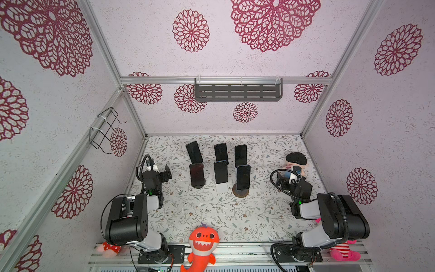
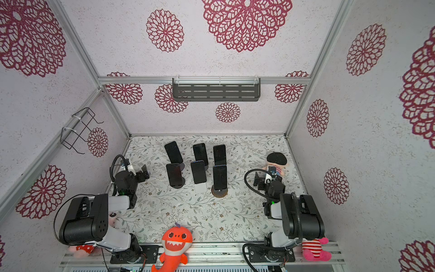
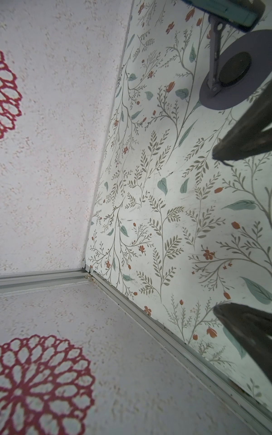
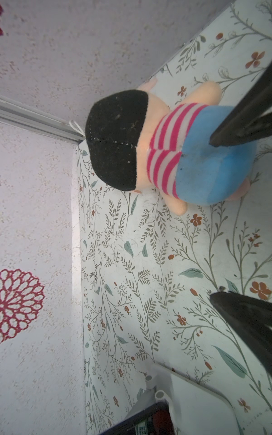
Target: Remove the phone from the phone stand
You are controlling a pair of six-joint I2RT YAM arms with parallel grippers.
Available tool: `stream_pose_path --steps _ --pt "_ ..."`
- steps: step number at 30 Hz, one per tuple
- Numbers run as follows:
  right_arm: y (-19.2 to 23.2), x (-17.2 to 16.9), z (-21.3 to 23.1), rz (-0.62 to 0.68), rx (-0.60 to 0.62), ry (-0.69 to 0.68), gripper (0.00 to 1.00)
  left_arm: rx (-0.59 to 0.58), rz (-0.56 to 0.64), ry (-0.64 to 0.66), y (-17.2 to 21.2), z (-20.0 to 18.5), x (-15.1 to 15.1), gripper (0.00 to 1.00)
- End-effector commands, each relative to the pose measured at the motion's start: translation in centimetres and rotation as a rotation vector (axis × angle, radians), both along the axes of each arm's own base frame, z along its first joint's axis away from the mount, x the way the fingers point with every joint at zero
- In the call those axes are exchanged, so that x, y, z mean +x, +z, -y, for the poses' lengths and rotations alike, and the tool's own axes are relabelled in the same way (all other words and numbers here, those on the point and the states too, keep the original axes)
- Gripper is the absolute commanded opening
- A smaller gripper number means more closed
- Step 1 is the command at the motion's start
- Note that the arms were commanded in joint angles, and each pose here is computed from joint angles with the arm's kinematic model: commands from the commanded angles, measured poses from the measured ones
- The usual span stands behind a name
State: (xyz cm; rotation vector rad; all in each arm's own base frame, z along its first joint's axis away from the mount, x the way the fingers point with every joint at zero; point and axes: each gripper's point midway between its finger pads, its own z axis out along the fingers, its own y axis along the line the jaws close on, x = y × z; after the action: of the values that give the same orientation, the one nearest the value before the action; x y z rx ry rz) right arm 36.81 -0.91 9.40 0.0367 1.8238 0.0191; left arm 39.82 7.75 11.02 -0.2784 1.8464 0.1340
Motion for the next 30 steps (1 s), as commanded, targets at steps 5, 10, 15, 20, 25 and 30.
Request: stream_pose_path --steps 5,10,15,20,25,30 --pt "2.0 1.1 0.0 0.066 -0.023 -0.008 0.99 0.022 0.035 -0.008 1.1 0.1 0.7 0.98" --pt "4.6 1.2 1.7 0.009 0.02 -0.12 0.99 0.003 0.055 0.079 6.5 -1.0 -1.0 0.98" --pt "7.4 0.5 2.0 -0.083 0.097 -0.167 0.99 -0.056 0.058 0.065 11.7 0.1 -1.6 0.98" --pt "9.6 -1.1 0.8 -0.201 0.155 -0.132 0.99 0.012 -0.073 -0.168 15.6 6.4 -0.8 1.0" --pt "10.9 -3.3 -1.6 -0.374 0.219 -0.054 0.98 -0.002 -0.318 -0.387 17.2 13.1 -1.5 0.96" --pt "11.8 -5.6 -3.2 -0.457 0.211 -0.044 0.96 -0.027 -0.289 -0.326 19.2 15.3 -0.2 0.99"
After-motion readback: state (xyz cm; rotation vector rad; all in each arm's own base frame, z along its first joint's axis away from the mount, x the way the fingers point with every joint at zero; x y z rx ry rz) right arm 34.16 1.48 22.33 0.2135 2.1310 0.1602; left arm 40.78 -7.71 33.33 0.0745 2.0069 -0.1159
